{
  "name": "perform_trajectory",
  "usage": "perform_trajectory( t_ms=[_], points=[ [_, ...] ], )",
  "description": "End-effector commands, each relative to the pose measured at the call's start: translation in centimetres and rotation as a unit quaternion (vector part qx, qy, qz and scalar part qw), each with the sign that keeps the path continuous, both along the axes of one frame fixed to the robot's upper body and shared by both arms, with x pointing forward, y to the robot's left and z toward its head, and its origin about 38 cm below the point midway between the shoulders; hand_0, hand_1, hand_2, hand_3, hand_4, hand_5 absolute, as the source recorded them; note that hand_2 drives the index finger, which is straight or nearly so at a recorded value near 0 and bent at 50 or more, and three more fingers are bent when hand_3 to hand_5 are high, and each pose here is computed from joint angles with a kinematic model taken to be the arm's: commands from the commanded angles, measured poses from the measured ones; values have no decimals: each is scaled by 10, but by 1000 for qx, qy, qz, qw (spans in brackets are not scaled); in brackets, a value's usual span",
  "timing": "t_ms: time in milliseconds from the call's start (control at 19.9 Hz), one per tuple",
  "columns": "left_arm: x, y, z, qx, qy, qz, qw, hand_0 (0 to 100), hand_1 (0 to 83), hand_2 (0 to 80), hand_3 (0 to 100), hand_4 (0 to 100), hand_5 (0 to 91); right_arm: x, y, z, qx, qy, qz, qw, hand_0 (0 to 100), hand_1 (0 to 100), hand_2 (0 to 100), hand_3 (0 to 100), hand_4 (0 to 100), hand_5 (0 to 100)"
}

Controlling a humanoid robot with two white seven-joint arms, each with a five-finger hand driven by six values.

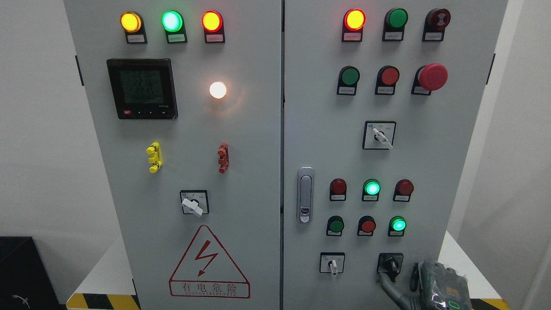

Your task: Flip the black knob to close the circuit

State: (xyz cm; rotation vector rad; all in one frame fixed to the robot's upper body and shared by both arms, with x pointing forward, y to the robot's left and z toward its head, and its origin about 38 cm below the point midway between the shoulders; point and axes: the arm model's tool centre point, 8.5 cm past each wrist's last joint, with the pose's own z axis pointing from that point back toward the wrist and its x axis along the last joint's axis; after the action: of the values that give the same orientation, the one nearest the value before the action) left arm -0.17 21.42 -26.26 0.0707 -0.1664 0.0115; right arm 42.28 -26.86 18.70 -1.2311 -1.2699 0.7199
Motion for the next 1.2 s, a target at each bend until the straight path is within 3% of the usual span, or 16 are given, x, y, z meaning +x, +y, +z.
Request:
perform_trajectory(
  t_ms=[0,1154],
  points=[
    [-7,-1,0,-1,11,-20,1000,120,556,0,0,0,0,1,0,-2,-1,2,-3,1000,0,161,812,959,774,824],
    [-7,-1,0,-1,11,-22,1000,120,556,0,0,0,0,3,-11,-3,7,4,-17,1000,0,200,808,958,774,826]
  ],
)
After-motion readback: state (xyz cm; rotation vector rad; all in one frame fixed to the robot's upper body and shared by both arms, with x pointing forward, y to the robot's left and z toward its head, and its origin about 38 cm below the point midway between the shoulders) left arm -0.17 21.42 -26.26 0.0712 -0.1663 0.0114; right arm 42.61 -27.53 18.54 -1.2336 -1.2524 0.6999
